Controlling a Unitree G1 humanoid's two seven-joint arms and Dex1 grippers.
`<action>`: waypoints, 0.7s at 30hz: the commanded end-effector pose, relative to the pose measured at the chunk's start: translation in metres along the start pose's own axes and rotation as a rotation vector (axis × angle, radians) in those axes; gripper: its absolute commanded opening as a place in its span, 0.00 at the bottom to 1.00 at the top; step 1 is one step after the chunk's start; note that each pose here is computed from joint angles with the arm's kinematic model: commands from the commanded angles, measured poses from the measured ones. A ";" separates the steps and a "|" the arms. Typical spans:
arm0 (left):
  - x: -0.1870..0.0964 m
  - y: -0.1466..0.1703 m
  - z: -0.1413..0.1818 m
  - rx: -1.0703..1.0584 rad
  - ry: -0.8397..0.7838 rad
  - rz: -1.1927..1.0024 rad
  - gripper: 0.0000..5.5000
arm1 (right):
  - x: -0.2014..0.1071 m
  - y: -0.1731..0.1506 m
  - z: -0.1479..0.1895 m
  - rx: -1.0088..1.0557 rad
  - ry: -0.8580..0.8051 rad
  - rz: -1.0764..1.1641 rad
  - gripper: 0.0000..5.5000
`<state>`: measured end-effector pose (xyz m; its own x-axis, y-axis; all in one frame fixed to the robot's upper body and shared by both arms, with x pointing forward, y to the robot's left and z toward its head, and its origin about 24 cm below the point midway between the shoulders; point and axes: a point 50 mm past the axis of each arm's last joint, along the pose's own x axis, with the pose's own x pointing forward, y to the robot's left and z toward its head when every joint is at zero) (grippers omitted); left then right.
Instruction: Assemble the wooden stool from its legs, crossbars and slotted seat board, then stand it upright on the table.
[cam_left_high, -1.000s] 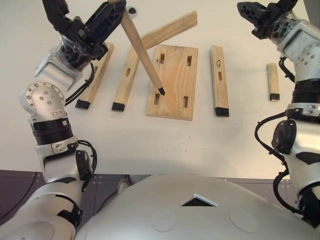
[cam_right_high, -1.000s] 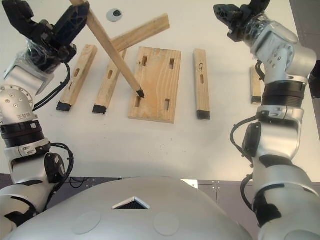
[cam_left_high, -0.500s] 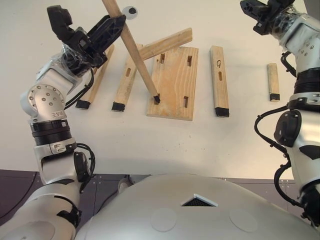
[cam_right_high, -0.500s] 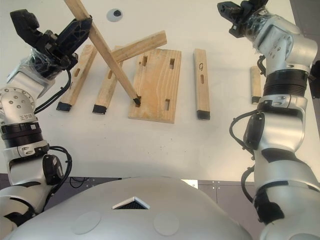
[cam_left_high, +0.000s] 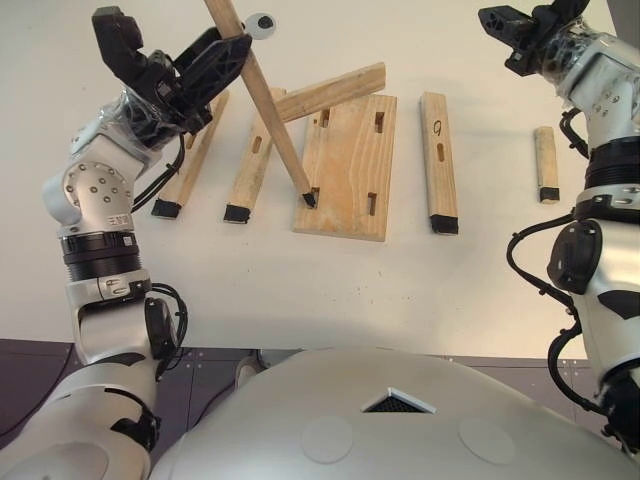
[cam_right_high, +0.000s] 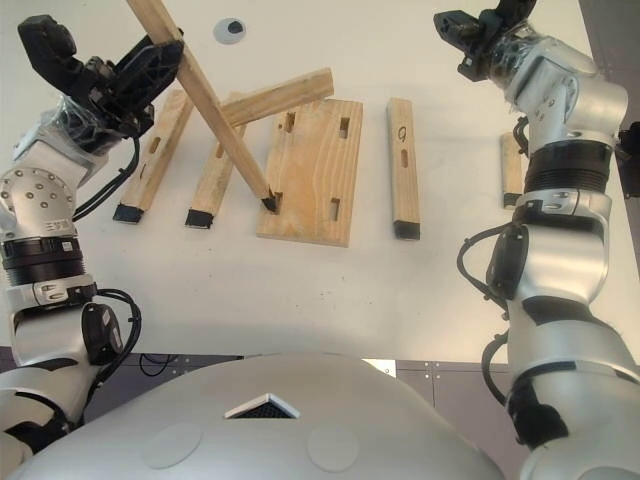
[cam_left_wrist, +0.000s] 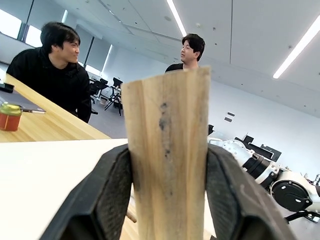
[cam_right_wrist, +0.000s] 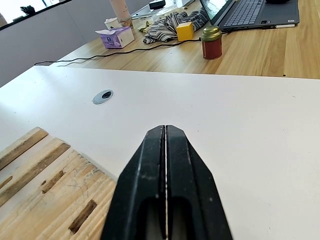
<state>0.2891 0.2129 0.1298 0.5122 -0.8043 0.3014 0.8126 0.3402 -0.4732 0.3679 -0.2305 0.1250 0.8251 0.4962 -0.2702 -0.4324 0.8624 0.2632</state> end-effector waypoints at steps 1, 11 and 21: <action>0.002 0.001 0.011 -0.020 -0.044 -0.007 0.36 | 0.001 0.000 -0.005 0.000 0.010 -0.001 0.00; -0.003 0.016 -0.016 -0.078 -0.021 0.070 0.36 | 0.001 -0.001 -0.003 -0.012 0.021 0.006 0.00; -0.009 0.010 -0.014 0.083 0.336 -0.007 0.36 | 0.000 0.003 -0.016 0.001 0.041 0.012 0.00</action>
<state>0.2941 0.2153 0.1276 0.4234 -0.8807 0.2124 0.8572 0.3136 -0.4086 0.3629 -0.2315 0.1160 0.8128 0.5008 -0.2975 -0.4374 0.8620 0.2561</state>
